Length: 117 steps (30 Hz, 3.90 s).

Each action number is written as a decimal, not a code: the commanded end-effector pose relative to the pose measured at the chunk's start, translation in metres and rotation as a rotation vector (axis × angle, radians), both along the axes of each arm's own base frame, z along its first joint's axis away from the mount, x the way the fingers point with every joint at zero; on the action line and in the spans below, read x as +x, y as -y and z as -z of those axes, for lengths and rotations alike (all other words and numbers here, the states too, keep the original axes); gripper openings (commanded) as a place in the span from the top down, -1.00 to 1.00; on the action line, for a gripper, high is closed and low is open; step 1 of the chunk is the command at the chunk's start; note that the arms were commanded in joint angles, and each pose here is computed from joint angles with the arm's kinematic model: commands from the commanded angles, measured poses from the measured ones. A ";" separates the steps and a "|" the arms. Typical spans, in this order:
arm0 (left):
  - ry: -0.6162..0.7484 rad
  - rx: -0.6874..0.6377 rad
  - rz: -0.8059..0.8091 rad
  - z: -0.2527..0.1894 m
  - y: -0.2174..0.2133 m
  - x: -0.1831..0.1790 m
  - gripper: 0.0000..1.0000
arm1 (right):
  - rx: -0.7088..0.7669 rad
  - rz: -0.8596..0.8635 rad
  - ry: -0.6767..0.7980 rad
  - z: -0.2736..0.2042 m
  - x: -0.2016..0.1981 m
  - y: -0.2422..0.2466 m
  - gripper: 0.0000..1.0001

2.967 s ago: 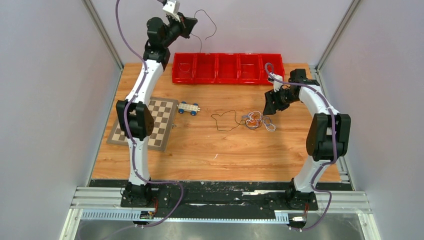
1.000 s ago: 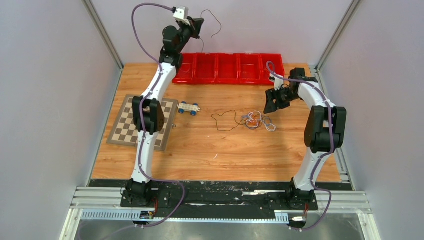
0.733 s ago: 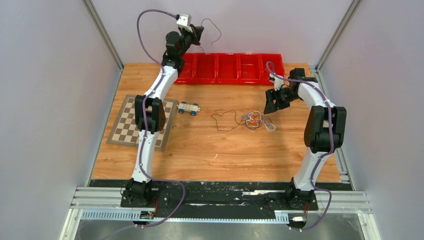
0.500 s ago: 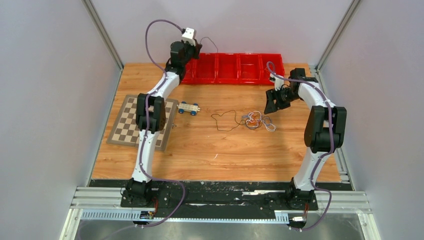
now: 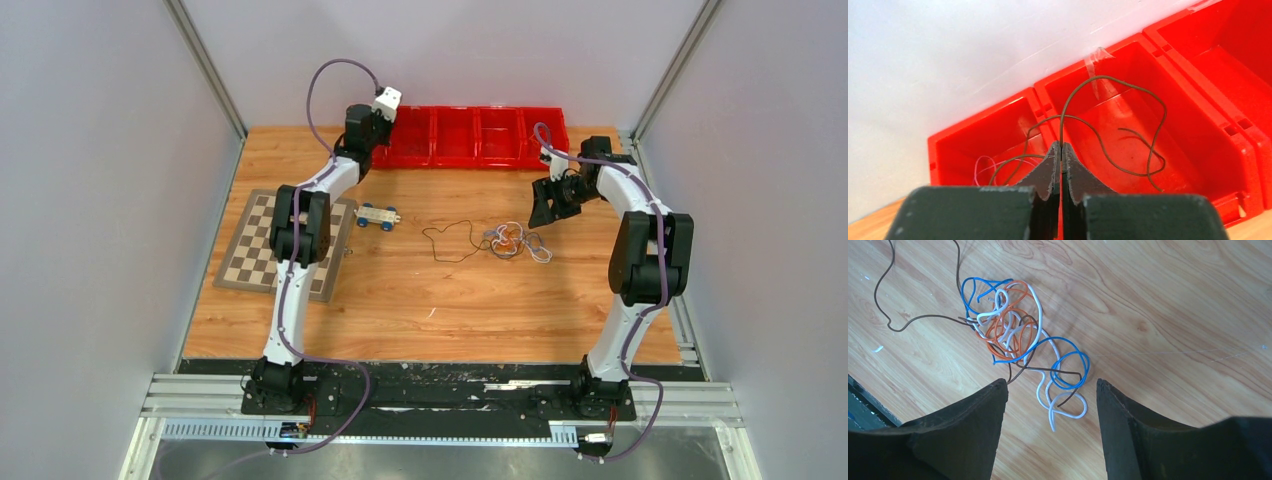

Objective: Untangle the cables

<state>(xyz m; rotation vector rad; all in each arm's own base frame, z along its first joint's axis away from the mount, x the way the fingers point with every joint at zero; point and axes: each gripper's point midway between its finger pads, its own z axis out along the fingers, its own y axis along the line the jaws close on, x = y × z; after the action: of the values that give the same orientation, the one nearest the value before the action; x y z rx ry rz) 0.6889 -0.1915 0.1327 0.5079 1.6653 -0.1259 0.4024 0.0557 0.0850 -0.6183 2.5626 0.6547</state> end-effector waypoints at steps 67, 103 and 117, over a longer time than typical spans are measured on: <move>-0.532 -0.661 -0.319 0.001 -0.053 -0.041 0.08 | 0.022 0.039 0.009 -0.010 0.007 0.003 -0.26; -0.572 -0.705 -0.333 0.029 -0.041 -0.032 0.19 | -0.013 0.044 -0.015 -0.006 0.004 0.009 -0.23; -0.479 -0.723 -0.137 -0.006 -0.020 -0.032 0.43 | -0.013 0.041 -0.009 -0.007 0.007 0.009 -0.23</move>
<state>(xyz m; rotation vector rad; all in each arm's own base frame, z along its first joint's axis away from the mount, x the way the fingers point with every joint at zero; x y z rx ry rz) 0.6494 -0.1607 0.0940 -0.3249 2.1013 -0.7047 0.3978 0.0494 0.0787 -0.5588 2.6258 0.6492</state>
